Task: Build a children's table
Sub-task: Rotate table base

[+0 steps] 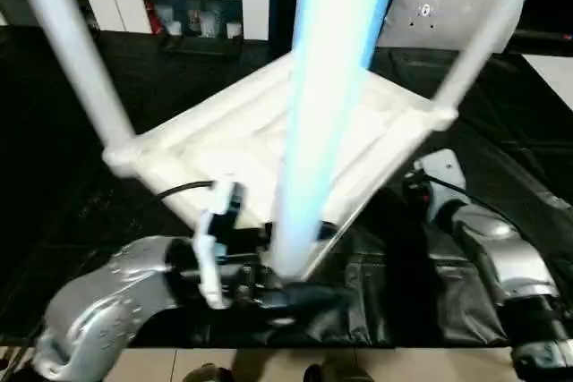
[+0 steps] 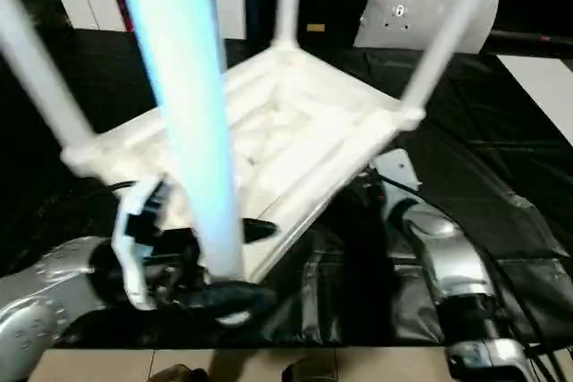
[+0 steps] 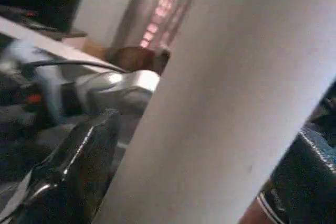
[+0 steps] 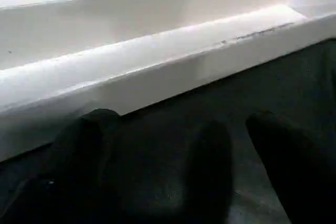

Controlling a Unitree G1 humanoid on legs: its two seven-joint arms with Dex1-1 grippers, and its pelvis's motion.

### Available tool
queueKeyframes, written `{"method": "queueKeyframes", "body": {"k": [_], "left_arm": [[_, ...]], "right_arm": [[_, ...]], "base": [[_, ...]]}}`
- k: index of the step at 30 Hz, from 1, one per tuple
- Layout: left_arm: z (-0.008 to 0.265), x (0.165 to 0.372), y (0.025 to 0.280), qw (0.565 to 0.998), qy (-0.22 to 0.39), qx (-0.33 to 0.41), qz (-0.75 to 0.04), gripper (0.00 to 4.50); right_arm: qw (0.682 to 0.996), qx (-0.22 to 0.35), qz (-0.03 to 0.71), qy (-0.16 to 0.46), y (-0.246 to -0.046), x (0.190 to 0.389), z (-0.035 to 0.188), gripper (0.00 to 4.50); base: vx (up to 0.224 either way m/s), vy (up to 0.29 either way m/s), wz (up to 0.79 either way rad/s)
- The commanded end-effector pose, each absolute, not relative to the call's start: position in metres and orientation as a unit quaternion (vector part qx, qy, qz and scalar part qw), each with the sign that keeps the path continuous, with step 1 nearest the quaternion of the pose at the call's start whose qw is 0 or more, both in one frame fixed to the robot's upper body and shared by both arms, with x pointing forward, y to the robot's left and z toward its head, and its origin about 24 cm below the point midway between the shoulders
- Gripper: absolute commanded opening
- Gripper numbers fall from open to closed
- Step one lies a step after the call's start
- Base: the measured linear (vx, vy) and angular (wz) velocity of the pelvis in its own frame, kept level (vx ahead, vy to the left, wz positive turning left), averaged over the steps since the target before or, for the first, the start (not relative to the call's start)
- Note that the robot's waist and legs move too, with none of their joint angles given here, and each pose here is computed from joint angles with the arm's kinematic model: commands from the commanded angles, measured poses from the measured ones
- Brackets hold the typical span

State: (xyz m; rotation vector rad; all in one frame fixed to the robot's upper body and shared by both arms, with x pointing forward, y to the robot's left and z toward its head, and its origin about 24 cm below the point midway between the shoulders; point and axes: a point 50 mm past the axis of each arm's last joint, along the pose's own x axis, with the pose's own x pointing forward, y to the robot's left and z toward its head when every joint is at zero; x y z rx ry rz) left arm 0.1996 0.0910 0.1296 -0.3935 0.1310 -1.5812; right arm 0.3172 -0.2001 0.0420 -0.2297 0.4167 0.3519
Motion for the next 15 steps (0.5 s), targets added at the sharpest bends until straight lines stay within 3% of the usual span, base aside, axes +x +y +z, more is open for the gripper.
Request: {"method": "queueKeyframes", "body": {"k": [1,9,15], "left_arm": [[0.132,0.199,0.080,0.668,0.053,-0.174,-0.722,4.44],[0.132,0.223,0.060,0.684,0.030,-0.153,-0.713,4.44],[0.138,0.250,0.046,0.719,-0.011,-0.129,-0.683,4.44]], "right_arm": [[0.951,-0.113,0.227,0.176,-0.175,0.323,0.051,4.50],[0.943,-0.116,0.274,0.149,-0.136,0.338,0.057,4.50],[0.942,-0.075,0.295,0.139,-0.118,0.343,0.056,4.50]], "base": [[0.000,0.000,0.00],[0.000,0.000,0.00],[0.000,0.000,0.00]]}}
